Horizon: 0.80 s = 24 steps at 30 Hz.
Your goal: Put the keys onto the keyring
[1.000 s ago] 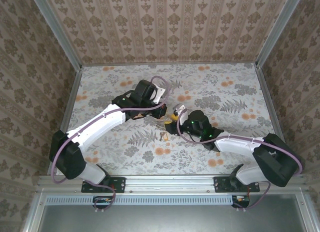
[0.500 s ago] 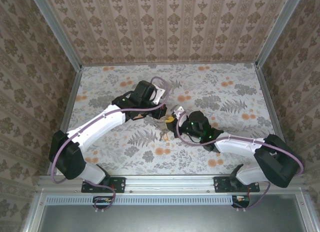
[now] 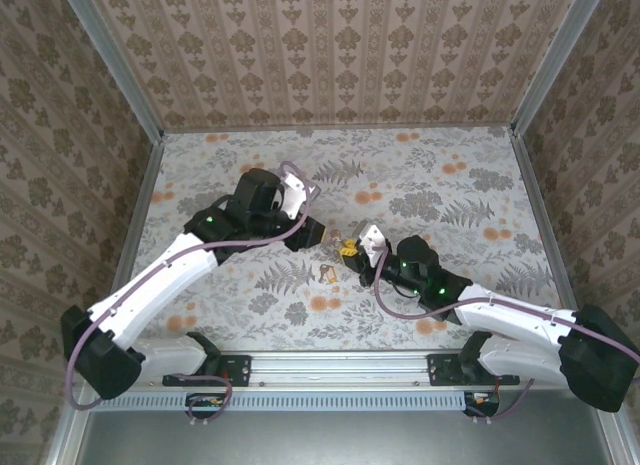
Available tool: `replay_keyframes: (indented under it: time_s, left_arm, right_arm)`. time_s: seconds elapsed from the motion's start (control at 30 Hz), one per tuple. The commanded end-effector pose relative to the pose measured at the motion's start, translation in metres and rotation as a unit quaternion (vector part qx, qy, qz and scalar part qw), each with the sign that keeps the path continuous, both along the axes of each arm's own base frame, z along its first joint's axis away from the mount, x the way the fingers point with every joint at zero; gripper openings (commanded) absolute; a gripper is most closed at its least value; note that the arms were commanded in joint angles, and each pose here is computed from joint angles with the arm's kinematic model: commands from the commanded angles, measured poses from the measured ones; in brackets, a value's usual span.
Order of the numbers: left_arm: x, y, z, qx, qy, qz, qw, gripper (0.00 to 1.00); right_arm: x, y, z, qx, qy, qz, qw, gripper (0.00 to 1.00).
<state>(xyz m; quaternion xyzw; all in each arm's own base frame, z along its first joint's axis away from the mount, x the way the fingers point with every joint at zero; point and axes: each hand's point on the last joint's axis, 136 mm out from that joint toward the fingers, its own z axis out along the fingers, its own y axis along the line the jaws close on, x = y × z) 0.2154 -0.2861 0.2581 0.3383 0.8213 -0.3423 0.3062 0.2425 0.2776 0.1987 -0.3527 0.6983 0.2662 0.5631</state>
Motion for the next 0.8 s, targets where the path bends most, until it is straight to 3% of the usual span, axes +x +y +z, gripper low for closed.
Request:
replay_keyframes:
  time_s: [0.0,0.3,0.4,0.5,0.77]
  left_arm:
    - [-0.023,0.002,0.005,-0.003,-0.019,-0.039,0.999,0.35]
    - [-0.041,-0.006,-0.008,-0.035,-0.007,-0.053,0.998,0.27]
    - [-0.041,-0.011,-0.005,-0.058,-0.006,-0.056,0.997,0.28]
    - [-0.040,-0.015,-0.008,-0.066,0.000,-0.058,0.996,0.36]
    - [-0.040,-0.024,0.000,-0.095,0.003,-0.068,0.993,0.33]
  right_arm:
    - [-0.002,-0.001,0.009,0.011,-0.013,0.000,1.000,0.00]
    - [-0.013,0.008,0.030,0.067,-0.005,0.036,0.997,0.00]
    - [-0.016,0.009,0.033,0.077,-0.002,0.043,0.996,0.00]
    - [-0.017,0.008,0.036,0.086,-0.002,0.043,0.995,0.00]
    - [-0.019,0.006,0.039,0.095,-0.001,0.042,0.995,0.00]
